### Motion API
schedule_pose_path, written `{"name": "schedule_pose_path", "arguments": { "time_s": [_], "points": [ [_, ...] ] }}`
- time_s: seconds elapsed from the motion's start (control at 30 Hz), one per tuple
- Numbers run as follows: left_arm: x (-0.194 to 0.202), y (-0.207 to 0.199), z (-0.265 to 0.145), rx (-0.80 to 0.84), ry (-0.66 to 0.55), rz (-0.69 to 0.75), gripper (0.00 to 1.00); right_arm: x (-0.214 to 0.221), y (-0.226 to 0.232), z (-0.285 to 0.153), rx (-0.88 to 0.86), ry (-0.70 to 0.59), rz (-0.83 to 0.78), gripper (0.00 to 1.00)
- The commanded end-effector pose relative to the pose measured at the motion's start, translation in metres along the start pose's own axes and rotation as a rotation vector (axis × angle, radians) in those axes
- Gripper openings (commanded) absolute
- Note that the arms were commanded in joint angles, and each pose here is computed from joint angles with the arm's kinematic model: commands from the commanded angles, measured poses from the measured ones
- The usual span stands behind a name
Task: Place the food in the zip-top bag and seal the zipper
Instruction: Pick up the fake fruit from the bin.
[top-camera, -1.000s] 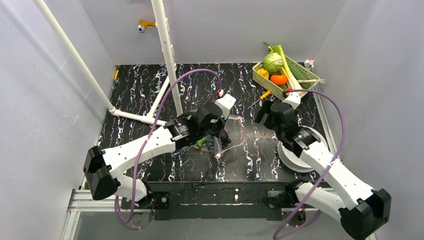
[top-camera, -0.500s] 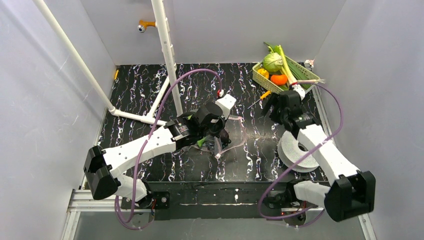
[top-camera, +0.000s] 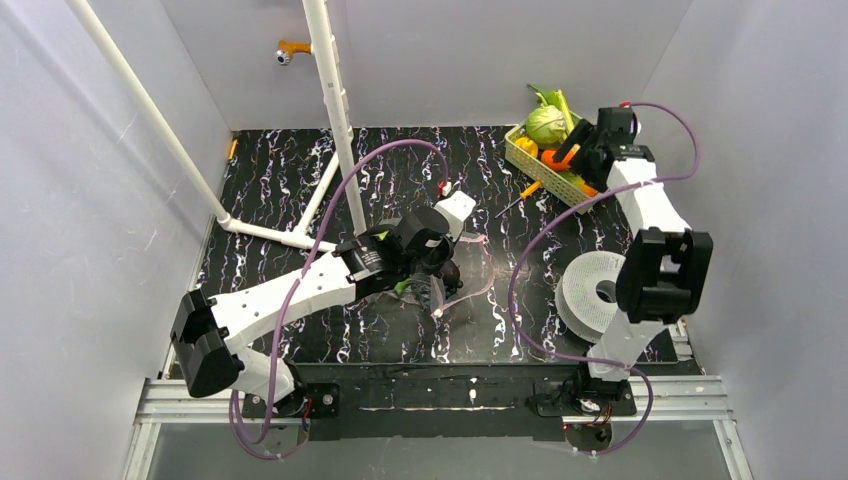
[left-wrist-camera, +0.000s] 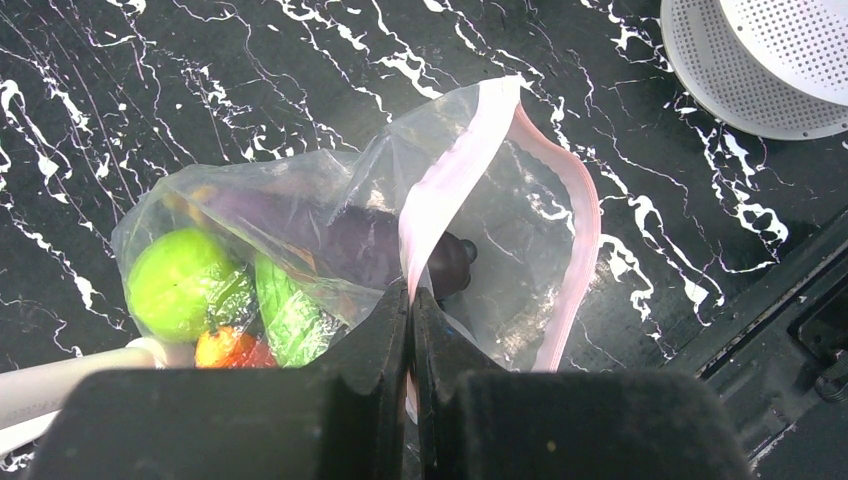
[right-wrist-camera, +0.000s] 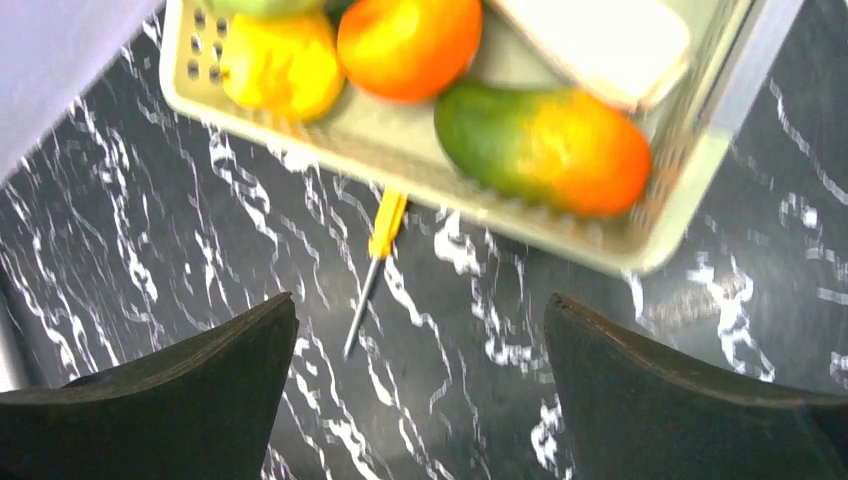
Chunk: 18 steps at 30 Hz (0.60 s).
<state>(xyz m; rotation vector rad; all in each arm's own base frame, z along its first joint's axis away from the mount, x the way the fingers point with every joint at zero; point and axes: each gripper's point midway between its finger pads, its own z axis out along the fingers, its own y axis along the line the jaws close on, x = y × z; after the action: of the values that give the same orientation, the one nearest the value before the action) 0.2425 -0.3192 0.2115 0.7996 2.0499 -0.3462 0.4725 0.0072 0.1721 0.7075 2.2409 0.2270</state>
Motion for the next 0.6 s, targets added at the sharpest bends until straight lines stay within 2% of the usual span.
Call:
{"name": "schedule_pose_path", "arguments": {
  "time_s": [0.0,0.3,0.4,0.57],
  "points": [
    [-0.011,0.002,-0.006,-0.015,-0.016,0.001,0.0,-0.021,0.004,0.023,-0.062,0.069,0.074,0.98],
    [-0.006,0.003,0.0,-0.032,0.01,0.024,0.0,-0.036,0.031,0.06,-0.22,0.133,0.198,0.98],
    [-0.004,0.001,0.002,-0.031,0.016,0.027,0.0,-0.039,0.045,0.06,-0.292,0.107,0.167,0.98],
    [-0.004,0.0,0.001,-0.029,0.017,0.03,0.0,-0.05,0.059,0.061,-0.296,0.018,0.057,0.98]
  ]
}}
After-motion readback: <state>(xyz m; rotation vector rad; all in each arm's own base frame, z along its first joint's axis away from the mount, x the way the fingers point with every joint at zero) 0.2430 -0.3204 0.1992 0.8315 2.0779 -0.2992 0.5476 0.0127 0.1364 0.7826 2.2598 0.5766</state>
